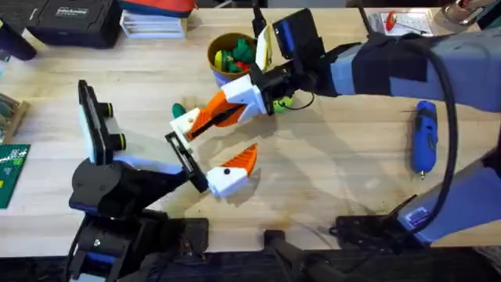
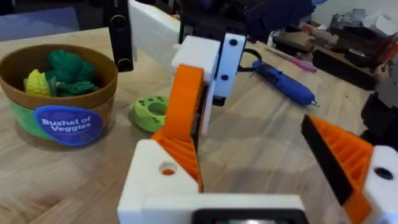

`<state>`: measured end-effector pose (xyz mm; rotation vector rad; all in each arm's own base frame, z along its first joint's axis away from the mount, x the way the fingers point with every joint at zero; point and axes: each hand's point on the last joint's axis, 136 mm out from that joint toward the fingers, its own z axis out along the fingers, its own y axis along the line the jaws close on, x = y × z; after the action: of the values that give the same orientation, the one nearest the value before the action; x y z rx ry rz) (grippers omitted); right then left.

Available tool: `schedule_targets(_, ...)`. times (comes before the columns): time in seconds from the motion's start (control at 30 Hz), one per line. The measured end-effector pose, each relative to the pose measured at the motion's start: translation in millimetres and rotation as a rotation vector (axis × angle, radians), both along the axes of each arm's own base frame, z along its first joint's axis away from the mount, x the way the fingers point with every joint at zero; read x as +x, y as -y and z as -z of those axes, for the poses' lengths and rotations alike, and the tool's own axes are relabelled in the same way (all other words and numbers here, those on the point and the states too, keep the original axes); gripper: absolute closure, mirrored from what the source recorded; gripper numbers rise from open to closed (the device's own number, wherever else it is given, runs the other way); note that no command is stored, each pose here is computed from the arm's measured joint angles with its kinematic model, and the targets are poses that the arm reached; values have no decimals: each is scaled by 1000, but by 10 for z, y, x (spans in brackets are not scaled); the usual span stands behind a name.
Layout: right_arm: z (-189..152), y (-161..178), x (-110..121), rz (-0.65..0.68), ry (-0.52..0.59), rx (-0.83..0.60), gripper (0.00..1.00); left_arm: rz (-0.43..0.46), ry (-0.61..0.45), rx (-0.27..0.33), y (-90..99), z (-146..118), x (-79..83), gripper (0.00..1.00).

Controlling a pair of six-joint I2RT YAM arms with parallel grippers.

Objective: Pick up the gripper from the table and insert it into the empty holder that is missing its gripper. Then pick up a screw, insert it into the mounting hole, and use the screwdriver to tighten it. Finally, clean up the table by picking up the vegetable and placing it into the bucket.

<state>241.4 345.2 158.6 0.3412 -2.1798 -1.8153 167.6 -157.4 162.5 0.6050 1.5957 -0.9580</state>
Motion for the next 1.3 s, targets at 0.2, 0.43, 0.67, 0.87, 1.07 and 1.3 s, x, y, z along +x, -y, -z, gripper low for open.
schedule_targets(0.2, 2, -3, 4, 2, 0, -2, 994, -2, 0, 0, -2, 0, 3, 15)
schedule_targets(0.43, 8, -4, 11, 6, 3, -5, 913, -3, 1, 0, -3, 0, 4, 14)
schedule_targets(0.67, 72, -53, 24, 28, 26, -35, 644, 53, 7, 3, 53, -1, -78, 14)
schedule_targets(0.87, 122, -47, 41, 41, 47, -52, 367, 48, 28, 13, 48, -8, -70, 14)
schedule_targets(1.07, 228, 23, 43, 56, 32, -98, 9, 51, 55, 20, 50, -32, -73, 15)
schedule_targets(1.3, 250, 109, 72, 72, 32, -116, 7, 111, 49, 17, 104, -23, -165, 16)
